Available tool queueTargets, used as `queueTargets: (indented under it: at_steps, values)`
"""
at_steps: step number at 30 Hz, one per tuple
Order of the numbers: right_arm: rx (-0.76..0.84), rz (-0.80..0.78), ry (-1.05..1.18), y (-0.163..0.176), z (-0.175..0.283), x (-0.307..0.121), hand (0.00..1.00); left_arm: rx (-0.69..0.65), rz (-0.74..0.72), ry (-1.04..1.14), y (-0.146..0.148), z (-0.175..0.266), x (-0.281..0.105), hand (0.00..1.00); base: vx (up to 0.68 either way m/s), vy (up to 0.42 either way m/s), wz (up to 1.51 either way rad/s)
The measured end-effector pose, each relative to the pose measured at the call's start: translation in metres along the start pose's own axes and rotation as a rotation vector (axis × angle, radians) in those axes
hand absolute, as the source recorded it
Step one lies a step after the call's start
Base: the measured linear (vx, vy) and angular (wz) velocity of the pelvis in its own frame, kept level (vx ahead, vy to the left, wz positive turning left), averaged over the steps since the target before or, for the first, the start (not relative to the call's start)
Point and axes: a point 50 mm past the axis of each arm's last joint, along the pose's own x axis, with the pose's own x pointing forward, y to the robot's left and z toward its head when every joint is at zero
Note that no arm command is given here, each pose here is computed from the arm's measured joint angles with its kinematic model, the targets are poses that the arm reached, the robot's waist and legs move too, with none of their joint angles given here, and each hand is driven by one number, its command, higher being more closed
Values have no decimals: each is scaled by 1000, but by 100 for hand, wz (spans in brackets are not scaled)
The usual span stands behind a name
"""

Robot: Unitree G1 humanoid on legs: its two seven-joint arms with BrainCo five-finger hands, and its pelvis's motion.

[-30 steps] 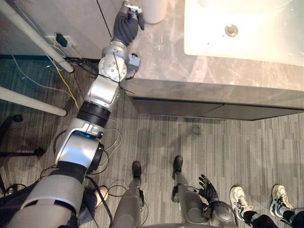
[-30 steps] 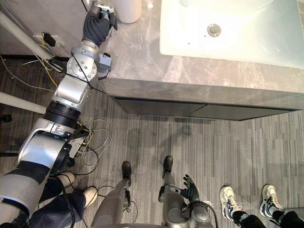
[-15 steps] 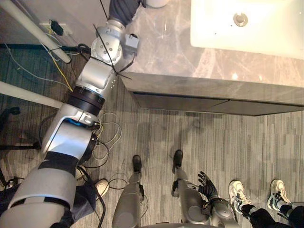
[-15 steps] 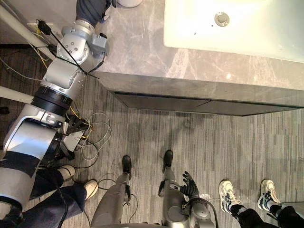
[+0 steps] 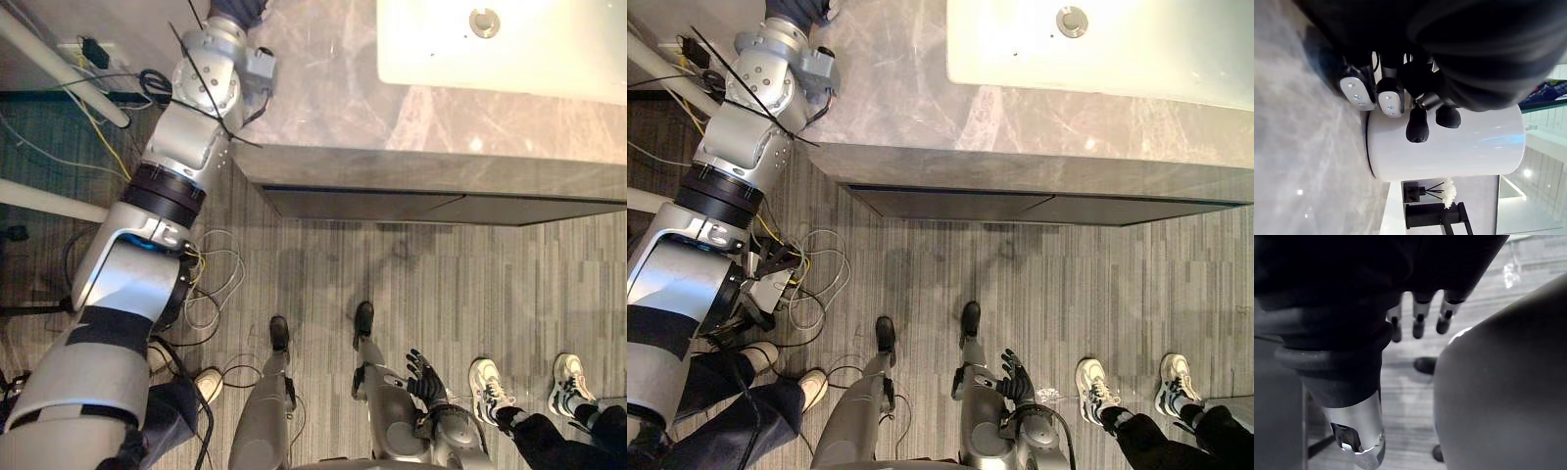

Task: Organize washtable

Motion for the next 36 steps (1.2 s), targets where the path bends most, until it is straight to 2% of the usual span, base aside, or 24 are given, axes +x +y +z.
queueTargets:
  at_steps: [8, 22, 25, 31, 36]
  values:
    - [1, -2, 5, 0, -1, 0, 0, -27, -16, 24, -6, -9, -4, 100, 0, 0, 0]
    - [-3, -2, 14, -1, -3, 0, 0, -114, -326, 29, -60, -23, -49, 100, -2, 1, 1]
    - [-4, 0, 14, -1, -3, 0, 0, -121, -326, 32, -59, -25, -51, 100, -12, 6, -4]
    - [-6, 2, 13, -2, -3, 0, 0, -121, -235, 22, -66, -29, -42, 100, -9, 2, -1]
    - [-7, 2, 13, -3, -3, -1, 0, -32, -161, 27, -65, -25, -20, 100, -83, 3, -12]
